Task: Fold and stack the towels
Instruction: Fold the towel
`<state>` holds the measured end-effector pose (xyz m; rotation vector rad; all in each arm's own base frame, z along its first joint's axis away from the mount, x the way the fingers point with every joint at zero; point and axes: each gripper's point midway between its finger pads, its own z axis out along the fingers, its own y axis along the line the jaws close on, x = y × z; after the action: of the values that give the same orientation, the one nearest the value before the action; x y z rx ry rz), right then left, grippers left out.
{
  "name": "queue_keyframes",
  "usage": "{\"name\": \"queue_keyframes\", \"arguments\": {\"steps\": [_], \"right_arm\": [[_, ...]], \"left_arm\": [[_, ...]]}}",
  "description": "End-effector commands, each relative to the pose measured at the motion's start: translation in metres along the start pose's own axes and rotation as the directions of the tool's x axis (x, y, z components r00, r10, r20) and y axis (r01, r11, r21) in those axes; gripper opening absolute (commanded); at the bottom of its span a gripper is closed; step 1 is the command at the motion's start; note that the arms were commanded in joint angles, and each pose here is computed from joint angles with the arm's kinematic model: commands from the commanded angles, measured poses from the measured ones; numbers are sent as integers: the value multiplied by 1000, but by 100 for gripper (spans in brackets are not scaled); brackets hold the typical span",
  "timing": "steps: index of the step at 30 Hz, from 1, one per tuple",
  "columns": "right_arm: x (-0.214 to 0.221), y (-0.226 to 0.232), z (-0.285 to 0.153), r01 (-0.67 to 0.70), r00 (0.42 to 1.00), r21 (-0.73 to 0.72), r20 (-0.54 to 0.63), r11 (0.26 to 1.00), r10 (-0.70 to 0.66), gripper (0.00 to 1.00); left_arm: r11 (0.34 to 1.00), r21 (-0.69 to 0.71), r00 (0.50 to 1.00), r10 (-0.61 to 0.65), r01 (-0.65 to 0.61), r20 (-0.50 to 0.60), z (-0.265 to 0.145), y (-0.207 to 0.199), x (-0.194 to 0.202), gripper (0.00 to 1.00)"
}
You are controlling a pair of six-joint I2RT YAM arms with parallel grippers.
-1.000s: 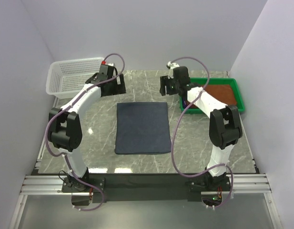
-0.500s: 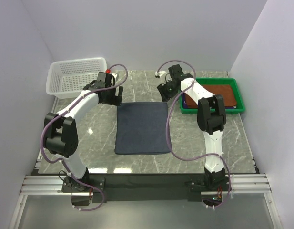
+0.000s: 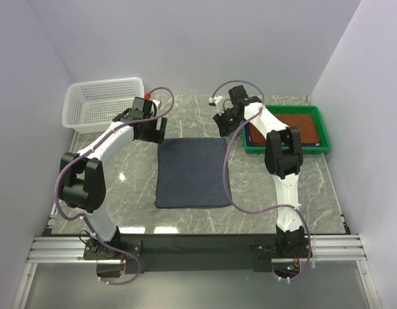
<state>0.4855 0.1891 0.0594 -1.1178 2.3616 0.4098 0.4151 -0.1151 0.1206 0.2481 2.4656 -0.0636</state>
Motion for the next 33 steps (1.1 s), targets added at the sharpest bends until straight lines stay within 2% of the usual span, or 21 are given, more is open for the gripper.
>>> {"name": "queue_keyframes", "arguments": {"steps": [1, 20, 23, 25, 28, 30, 33], "right_arm": [[0, 3, 5, 12, 1000, -34, -13, 999, -13, 42], [24, 9, 37, -5, 995, -55, -98, 998, 0, 41], [26, 12, 40, 0, 994, -53, -113, 999, -6, 31], [27, 13, 41, 5, 993, -52, -116, 999, -11, 17], [27, 14, 41, 7, 993, -53, -114, 999, -13, 11], [27, 13, 42, 10, 994, -49, -110, 999, -15, 3], [29, 14, 42, 11, 994, -50, -111, 999, -16, 0]], "left_arm": [[1000, 0, 999, 18, -18, 30, -6, -2, -8, 93], [999, 21, 999, 32, -33, 15, 3, -7, -5, 91], [998, 26, 999, 49, -49, 17, 8, -8, -7, 92], [997, 20, 998, 68, -69, 8, 16, -6, -8, 92], [996, 25, 996, 83, -83, -15, 32, -4, -11, 91], [992, 32, 992, 126, -126, -14, 38, -3, -20, 88], [984, 37, 984, 176, -175, -29, 53, 1, -27, 83]]}}
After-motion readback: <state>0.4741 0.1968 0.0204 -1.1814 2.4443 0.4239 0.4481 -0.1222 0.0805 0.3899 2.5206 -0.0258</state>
